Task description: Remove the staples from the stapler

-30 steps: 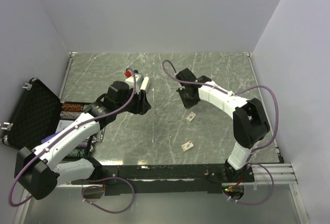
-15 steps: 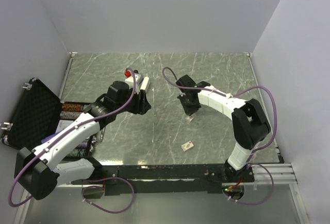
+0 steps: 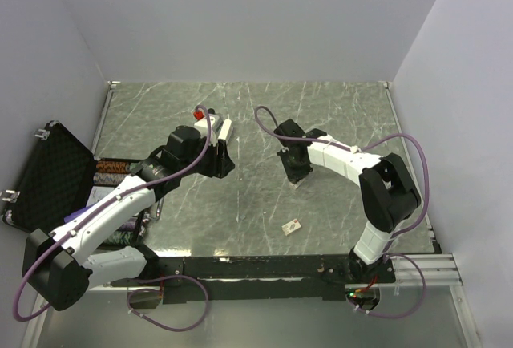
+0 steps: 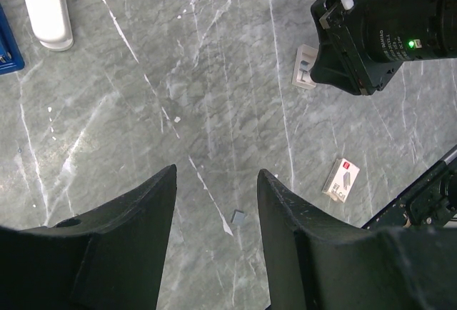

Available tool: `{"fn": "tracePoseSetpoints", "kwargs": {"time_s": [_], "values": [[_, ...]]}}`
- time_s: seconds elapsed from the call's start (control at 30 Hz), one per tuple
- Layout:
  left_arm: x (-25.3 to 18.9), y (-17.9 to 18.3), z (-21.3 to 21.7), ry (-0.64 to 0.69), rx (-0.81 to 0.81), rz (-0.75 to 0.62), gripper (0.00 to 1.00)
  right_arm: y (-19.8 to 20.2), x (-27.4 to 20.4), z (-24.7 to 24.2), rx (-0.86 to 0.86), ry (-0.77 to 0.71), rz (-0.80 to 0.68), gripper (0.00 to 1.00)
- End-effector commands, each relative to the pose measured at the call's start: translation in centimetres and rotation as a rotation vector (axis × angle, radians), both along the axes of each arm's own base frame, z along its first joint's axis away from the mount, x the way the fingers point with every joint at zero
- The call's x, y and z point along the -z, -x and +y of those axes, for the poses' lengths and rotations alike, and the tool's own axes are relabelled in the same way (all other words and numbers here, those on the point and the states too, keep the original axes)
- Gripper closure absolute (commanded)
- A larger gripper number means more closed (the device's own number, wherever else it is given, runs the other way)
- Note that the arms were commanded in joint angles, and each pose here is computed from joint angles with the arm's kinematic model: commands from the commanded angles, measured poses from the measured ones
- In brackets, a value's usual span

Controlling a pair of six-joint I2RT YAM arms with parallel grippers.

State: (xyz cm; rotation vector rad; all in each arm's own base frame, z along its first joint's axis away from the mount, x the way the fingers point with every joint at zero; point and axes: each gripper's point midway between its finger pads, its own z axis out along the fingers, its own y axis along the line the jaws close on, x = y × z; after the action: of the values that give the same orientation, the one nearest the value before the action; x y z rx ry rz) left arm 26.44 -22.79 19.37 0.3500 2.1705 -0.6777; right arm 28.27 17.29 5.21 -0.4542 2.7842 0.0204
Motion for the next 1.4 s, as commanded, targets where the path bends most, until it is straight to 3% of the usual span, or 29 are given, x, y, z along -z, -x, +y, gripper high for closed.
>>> {"fn": "tracePoseSetpoints", "kwargs": {"time_s": [0.0, 1.17, 1.37], "values": [[-1.2, -0.3, -0.2, 0.038, 0.001, -0.037, 0.46, -0.3, 0.1, 0.1, 0.044, 0.001, -0.021, 0.86], [-1.0, -0.3, -0.1, 0.032, -0.004, -0.034, 0.46, -0.5, 2.6, -0.4, 0.017, 0.046, -0.005, 0.85], [-1.0, -0.3, -0.2, 0.033, 0.000, -0.032, 0.46, -0.6, 2.5, -0.5, 0.019, 0.051, -0.010, 0.80]]}}
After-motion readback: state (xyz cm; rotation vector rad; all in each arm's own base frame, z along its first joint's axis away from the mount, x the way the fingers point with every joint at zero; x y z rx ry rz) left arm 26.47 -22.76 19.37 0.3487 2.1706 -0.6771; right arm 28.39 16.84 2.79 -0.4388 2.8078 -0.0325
